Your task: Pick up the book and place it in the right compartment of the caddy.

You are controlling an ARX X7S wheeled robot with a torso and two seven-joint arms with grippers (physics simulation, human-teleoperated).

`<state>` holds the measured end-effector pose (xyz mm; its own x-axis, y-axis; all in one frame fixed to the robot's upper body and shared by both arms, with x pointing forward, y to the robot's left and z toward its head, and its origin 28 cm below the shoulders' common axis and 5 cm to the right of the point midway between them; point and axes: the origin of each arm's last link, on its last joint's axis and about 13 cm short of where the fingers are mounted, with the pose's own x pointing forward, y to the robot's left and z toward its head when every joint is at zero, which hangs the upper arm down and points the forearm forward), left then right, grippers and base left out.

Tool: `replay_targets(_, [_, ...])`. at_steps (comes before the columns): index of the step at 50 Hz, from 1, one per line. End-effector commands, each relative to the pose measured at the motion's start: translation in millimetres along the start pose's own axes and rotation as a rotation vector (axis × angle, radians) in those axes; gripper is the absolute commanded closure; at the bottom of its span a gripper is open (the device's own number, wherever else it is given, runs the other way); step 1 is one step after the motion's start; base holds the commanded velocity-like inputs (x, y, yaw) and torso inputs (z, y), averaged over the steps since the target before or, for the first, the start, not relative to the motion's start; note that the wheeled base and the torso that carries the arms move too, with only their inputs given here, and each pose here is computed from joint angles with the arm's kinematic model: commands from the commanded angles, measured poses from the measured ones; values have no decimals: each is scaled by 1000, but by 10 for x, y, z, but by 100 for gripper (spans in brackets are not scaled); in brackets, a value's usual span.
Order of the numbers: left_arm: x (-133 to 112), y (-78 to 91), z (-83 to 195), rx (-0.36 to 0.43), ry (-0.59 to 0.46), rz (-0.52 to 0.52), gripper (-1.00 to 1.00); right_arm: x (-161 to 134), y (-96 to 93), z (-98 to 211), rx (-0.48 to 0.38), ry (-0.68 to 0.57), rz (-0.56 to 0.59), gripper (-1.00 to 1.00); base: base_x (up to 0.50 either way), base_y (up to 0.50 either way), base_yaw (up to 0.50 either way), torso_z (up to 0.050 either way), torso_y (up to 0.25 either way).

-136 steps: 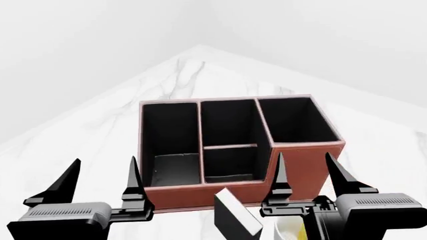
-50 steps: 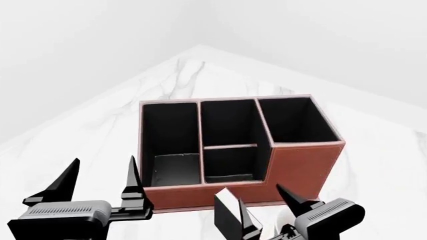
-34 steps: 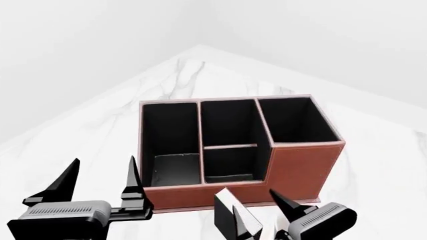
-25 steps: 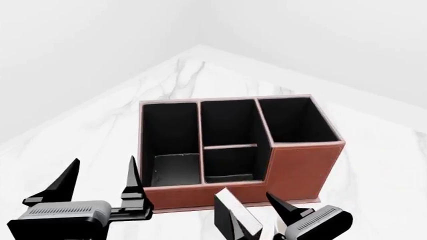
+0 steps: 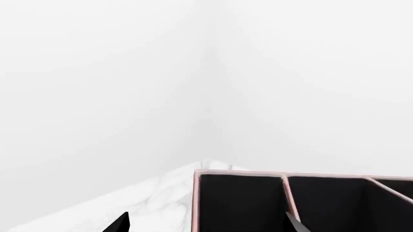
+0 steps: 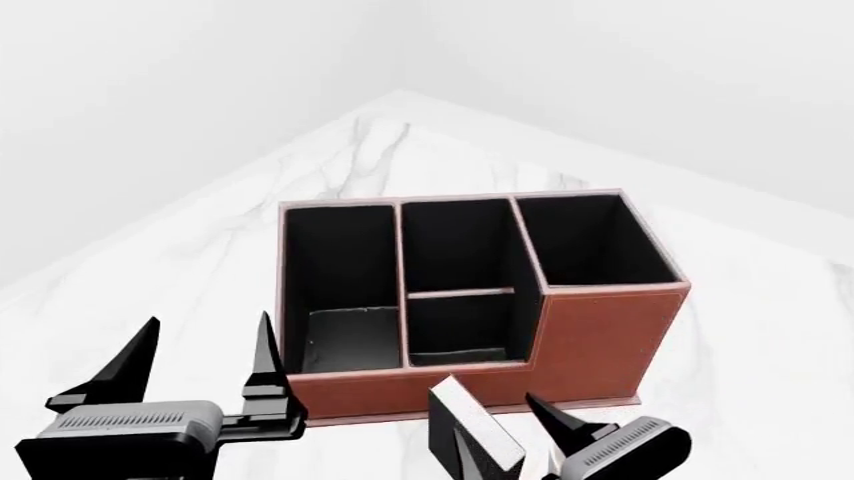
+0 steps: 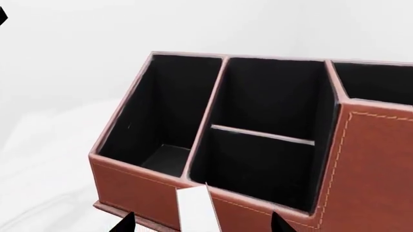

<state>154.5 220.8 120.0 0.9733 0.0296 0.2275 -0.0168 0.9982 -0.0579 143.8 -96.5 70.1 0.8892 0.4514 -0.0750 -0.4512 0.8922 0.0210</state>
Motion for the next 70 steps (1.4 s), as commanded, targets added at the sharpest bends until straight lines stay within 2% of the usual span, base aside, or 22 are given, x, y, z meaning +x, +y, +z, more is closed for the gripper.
replay_targets(1, [1, 0, -2, 0, 2, 1, -100, 9, -7, -55, -1, 12, -1, -100, 0, 0, 0, 0, 0])
replay_targets(35, [0, -5, -6, 0, 3, 2, -100, 11, -48, -94, 3, 37, -21, -100, 0, 0, 0, 0, 0])
replay_targets(70, [4, -3, -13, 1, 4, 2, -100, 4, -36, -269, 26, 79, -19, -100, 0, 0, 0, 0, 0])
